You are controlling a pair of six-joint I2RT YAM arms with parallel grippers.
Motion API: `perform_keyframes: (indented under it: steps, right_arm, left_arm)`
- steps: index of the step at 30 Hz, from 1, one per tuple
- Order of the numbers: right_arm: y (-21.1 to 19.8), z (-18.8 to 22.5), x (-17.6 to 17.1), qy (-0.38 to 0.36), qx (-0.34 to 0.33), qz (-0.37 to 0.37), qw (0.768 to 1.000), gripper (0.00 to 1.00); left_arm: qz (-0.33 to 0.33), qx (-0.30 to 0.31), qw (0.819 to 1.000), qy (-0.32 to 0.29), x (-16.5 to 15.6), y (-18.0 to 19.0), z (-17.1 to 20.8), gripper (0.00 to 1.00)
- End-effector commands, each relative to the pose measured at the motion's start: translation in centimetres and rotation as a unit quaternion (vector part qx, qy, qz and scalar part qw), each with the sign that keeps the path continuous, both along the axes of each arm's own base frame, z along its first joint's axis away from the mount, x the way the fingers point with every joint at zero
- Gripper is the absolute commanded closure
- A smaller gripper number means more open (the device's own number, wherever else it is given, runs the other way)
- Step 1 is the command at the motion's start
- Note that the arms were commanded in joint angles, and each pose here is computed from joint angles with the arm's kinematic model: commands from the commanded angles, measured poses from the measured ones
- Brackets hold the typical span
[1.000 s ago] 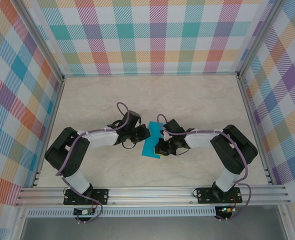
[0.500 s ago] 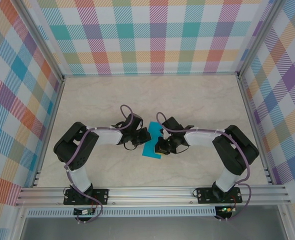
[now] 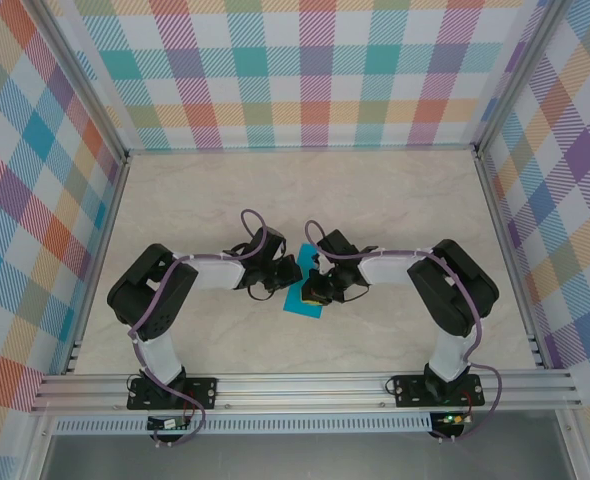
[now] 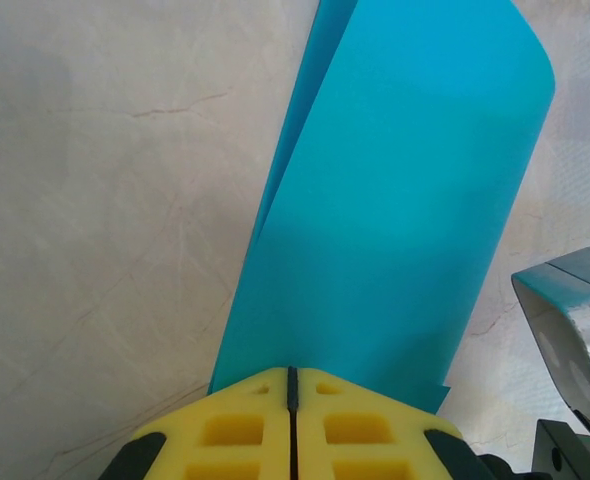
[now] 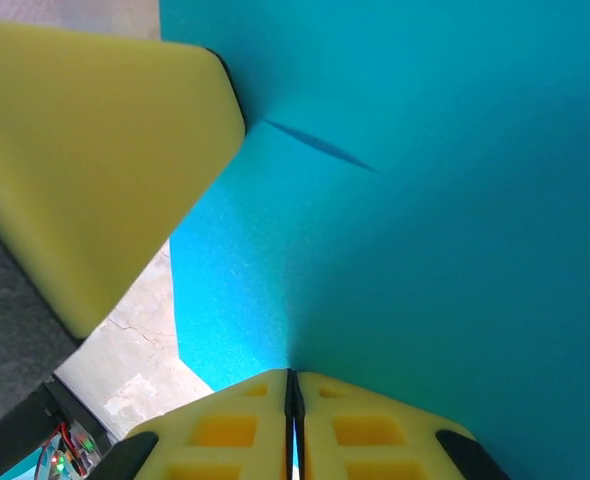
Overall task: Fold a paper plane with a square sheet of paper (pick it up from the middle)
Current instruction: Fold the triangle a second time at the center of the table.
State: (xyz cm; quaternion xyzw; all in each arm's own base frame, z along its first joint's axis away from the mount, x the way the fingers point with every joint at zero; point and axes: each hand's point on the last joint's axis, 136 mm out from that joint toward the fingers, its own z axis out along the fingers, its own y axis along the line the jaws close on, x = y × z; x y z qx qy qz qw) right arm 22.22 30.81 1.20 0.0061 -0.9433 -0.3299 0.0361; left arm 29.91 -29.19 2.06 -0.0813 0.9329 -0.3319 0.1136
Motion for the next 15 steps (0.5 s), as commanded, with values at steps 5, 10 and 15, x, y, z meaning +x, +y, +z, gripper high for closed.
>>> perform_keyframes:
  steps: [5,10,15]
  right_arm:
    - [-2.2,-0.6,-3.1,0.03,-0.03,0.01,0.999,0.88]
    - [-2.7,-0.6,-4.4,0.041,-0.016,0.009,0.999,0.88]
    - [-3.9,-1.4,-5.8,0.055,-0.017,-0.004,0.998,0.87]
  left_arm:
    - [0.019,0.046,0.998,0.032,-1.4,1.8,-2.6,0.96]
    - [0.023,0.049,0.998,0.037,-1.5,2.0,-2.9,0.96]
    - [0.023,0.049,0.998,0.036,-1.4,2.0,-2.9,0.96]
